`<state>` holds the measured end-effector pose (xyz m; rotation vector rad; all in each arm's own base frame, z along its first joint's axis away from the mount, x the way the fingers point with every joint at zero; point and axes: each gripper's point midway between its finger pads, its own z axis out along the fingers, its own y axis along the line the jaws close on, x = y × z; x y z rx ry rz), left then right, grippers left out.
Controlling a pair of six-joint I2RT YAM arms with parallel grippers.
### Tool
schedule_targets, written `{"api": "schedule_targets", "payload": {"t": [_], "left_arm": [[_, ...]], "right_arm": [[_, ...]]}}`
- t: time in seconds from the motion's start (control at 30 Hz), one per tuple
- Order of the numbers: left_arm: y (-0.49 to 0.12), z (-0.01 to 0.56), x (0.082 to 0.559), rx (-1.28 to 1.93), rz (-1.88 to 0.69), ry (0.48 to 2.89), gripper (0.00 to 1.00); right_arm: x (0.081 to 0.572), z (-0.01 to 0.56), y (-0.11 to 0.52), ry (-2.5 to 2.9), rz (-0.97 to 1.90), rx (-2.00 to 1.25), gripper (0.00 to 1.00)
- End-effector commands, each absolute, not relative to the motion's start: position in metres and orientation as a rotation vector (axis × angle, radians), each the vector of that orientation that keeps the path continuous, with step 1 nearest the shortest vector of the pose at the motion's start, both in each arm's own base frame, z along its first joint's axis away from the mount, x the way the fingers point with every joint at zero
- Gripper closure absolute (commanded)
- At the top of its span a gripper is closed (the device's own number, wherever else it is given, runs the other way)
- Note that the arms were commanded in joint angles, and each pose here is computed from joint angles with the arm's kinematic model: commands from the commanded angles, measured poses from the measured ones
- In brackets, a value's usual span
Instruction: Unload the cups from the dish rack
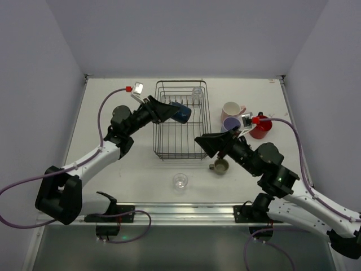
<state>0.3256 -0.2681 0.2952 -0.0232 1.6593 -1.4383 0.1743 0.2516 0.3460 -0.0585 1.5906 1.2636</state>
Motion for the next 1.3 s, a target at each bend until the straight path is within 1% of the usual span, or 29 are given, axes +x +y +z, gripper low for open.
{"api": "schedule_targets", "payload": {"t": [0.0, 0.13, 0.37, 0.57, 0.73, 0.97, 1.13, 1.27], "left_arm": [[-0.265, 0.358, 0.297, -0.022, -1.625, 1.451, 0.94], [-0.266, 0.358, 0.286, -0.081, -1.703, 1.469, 0.95], [-0.273, 0.362, 0.267, -0.133, -1.790, 1.471, 0.97], [-0.286, 0.369, 0.247, -0.116, -1.878, 1.461, 0.97], [-0.293, 0.379, 0.236, -0.089, -1.914, 1.442, 0.97], [-0.297, 0.371, 0.221, -0.099, -1.957, 1.469, 0.98], [-0.295, 0.371, 0.213, -0.105, -1.987, 1.461, 0.98], [-0.301, 0.369, 0.205, -0.081, -2.005, 1.476, 0.95]], "right_arm": [[0.176, 0.351, 0.267, 1.552, 1.248, -0.179, 0.42], [0.176, 0.347, 0.268, 1.495, 1.153, -0.323, 0.44], [0.178, 0.350, 0.264, 1.443, 1.062, -0.412, 0.44], [0.193, 0.353, 0.275, 1.452, 0.981, -0.462, 0.44], [0.194, 0.360, 0.281, 1.435, 0.989, -0.480, 0.44], [0.190, 0.372, 0.283, 1.355, 1.036, -0.472, 0.45], [0.184, 0.380, 0.294, 1.301, 1.124, -0.467, 0.50], [0.183, 0.384, 0.299, 1.268, 1.186, -0.440, 0.60]]}}
